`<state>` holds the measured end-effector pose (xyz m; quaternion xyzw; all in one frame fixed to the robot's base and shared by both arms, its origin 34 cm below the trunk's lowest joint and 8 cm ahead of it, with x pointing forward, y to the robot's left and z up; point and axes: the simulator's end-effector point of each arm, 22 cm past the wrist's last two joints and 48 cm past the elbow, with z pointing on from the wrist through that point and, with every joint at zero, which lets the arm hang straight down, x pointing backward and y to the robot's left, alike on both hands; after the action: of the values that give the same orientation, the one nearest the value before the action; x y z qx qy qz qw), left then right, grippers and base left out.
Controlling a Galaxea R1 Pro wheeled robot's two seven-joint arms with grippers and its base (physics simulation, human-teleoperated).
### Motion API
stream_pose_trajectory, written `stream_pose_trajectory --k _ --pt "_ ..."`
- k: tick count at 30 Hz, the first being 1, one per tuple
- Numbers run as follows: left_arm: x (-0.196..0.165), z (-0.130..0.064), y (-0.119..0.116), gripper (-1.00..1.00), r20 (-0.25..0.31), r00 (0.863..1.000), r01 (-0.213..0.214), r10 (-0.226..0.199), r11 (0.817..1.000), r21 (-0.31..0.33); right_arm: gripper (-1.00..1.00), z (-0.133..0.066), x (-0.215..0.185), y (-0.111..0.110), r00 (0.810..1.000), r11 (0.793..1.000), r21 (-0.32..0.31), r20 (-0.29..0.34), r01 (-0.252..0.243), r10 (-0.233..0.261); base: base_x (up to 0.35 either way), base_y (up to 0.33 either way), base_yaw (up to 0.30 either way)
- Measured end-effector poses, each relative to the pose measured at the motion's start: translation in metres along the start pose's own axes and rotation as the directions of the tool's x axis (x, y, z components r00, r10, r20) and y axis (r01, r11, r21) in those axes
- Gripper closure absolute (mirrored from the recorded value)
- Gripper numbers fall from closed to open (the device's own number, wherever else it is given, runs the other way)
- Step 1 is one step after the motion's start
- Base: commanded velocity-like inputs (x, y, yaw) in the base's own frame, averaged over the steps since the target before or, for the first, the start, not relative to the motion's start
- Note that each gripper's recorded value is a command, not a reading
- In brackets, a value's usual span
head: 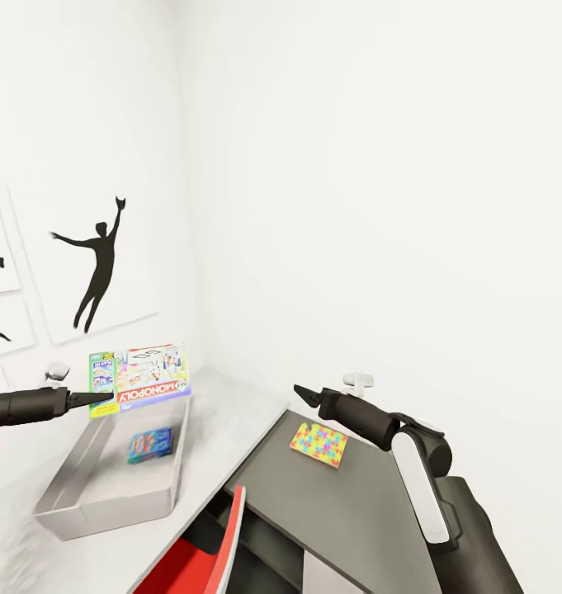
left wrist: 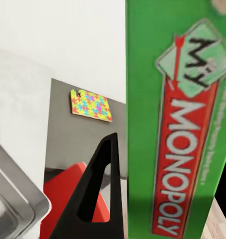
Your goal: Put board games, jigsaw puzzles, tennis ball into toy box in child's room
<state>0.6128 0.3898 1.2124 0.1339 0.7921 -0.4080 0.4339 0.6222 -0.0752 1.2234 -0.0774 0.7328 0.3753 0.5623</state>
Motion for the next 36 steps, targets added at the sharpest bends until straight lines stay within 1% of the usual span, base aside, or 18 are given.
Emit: stream_pose_trajectory --k 11,16,26,36 --pt "-0.0002 0.0 0.0002 1.0 0.001 1.0 0.0 0.0 1.0 0.0 -1.0 0.0002 0.0001 -0.0002 1.0 1.0 0.0 0.0 0.0 0.0 0.025 -0.003 0.0" --pt "0.0001 0.0002 0.0003 1.0 0.0 1.0 0.001 -0.001 1.0 0.0 -1.0 0.0002 -0.0004 -0.0002 1.0 1.0 0.0 0.002 0.001 -0.001 0.134 0.053 0.0" --pt "-0.0002 0.0005 0.0 1.0 0.001 1.0 0.001 -0.001 1.0 0.0 -1.0 0.0 -0.0012 -0.0002 1.0 1.0 0.0 0.005 0.002 -0.002 0.047 0.086 0.0" --pt "0.0001 0.0008 0.0 1.0 0.0 1.0 0.001 -0.001 1.0 0.0 -1.0 0.0001 -0.0011 -0.0001 1.0 1.0 0.0 0.005 0.002 -0.003 0.105 0.013 0.0"
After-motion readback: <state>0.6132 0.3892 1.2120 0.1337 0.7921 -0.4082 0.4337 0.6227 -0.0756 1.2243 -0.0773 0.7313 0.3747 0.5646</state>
